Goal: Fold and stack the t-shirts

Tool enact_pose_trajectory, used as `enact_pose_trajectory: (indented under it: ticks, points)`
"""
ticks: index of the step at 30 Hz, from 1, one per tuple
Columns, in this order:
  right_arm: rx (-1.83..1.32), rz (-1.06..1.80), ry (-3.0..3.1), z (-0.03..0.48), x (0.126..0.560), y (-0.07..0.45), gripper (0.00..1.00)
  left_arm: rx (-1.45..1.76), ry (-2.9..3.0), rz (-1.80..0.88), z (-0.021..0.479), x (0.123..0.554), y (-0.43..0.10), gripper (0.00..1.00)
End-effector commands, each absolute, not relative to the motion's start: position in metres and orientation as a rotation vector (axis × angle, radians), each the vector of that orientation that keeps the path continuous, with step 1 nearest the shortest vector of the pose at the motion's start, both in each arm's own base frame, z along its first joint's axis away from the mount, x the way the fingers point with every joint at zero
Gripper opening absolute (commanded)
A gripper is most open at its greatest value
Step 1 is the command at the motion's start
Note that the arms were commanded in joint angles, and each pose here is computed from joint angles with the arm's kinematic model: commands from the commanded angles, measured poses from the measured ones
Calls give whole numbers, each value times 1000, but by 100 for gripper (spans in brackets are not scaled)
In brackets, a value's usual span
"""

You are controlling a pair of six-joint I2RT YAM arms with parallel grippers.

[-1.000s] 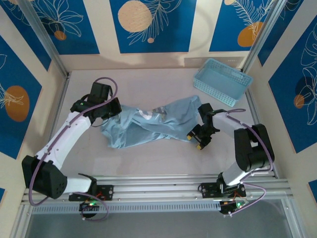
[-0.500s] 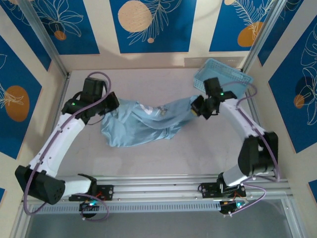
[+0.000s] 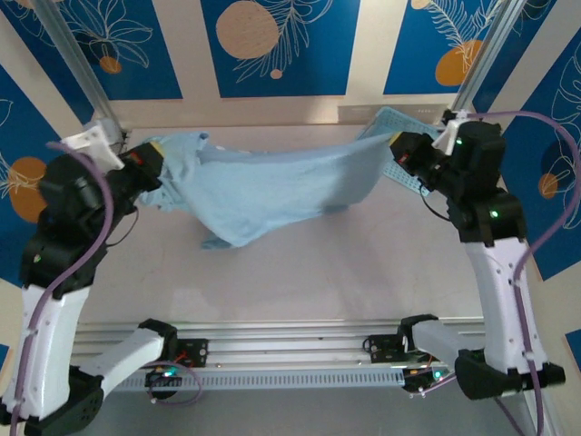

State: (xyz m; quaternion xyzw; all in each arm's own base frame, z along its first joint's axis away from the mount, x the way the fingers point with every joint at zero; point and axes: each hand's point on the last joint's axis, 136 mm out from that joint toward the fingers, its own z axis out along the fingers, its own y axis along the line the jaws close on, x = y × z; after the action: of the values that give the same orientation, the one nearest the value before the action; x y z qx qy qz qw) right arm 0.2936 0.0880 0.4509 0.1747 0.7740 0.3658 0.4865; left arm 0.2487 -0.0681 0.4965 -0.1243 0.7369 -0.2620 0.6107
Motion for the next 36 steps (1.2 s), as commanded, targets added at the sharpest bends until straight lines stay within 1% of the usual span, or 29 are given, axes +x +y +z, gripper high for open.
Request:
enact_pose_trajectory:
  ticks: [1, 3, 5, 8, 11, 14, 18, 19, 20, 21, 22, 23, 24, 25, 26, 29, 32, 34, 36]
  points:
    - [305, 926, 1745, 504, 266, 89, 0, -296, 1523, -550, 552, 226, -44, 0]
    - [304, 935, 1709, 517, 264, 88, 0, -293, 1482, -543, 570, 222, -41, 0]
    - [319, 945, 1693, 525, 269, 87, 0, -289, 1461, -542, 584, 227, -42, 0]
    - [344, 956, 1716, 523, 297, 89, 0, -324, 1511, -509, 580, 260, -47, 0]
    - [382, 952, 1792, 505, 342, 95, 0, -369, 1620, -444, 552, 314, -56, 0]
    - [435, 924, 1883, 472, 400, 98, 0, -404, 1720, -477, 518, 384, -65, 0]
    - [473, 926, 2021, 417, 490, 108, 0, -554, 1899, -502, 437, 490, -46, 0]
    - [486, 932, 2072, 399, 513, 111, 7, -587, 1944, -521, 414, 516, -40, 7]
    - [489, 944, 2116, 389, 525, 115, 21, -612, 1977, -551, 398, 535, -35, 22]
    - [505, 952, 2179, 367, 544, 118, 36, -640, 2010, -576, 382, 554, -29, 35]
    - [508, 958, 2211, 358, 552, 121, 48, -643, 2036, -582, 372, 567, -27, 45]
    - [515, 969, 2238, 346, 559, 124, 55, -635, 2048, -570, 370, 572, -26, 53]
    - [516, 988, 2259, 339, 560, 127, 63, -626, 2057, -557, 370, 575, -26, 65]
    - [518, 985, 2287, 333, 558, 130, 66, -625, 2076, -544, 367, 573, -26, 73]
    - [518, 971, 2320, 326, 553, 133, 67, -628, 2104, -533, 362, 568, -27, 74]
    - [494, 892, 2464, 300, 525, 148, 65, -626, 2252, -410, 331, 538, -30, 74]
    - [451, 903, 2499, 275, 493, 170, 61, -679, 2364, -363, 285, 496, -33, 69]
    - [486, 923, 2535, 254, 463, 177, 55, -744, 2456, -348, 245, 463, -33, 63]
    - [507, 910, 2608, 229, 436, 183, 47, -759, 2558, -347, 209, 437, -36, 60]
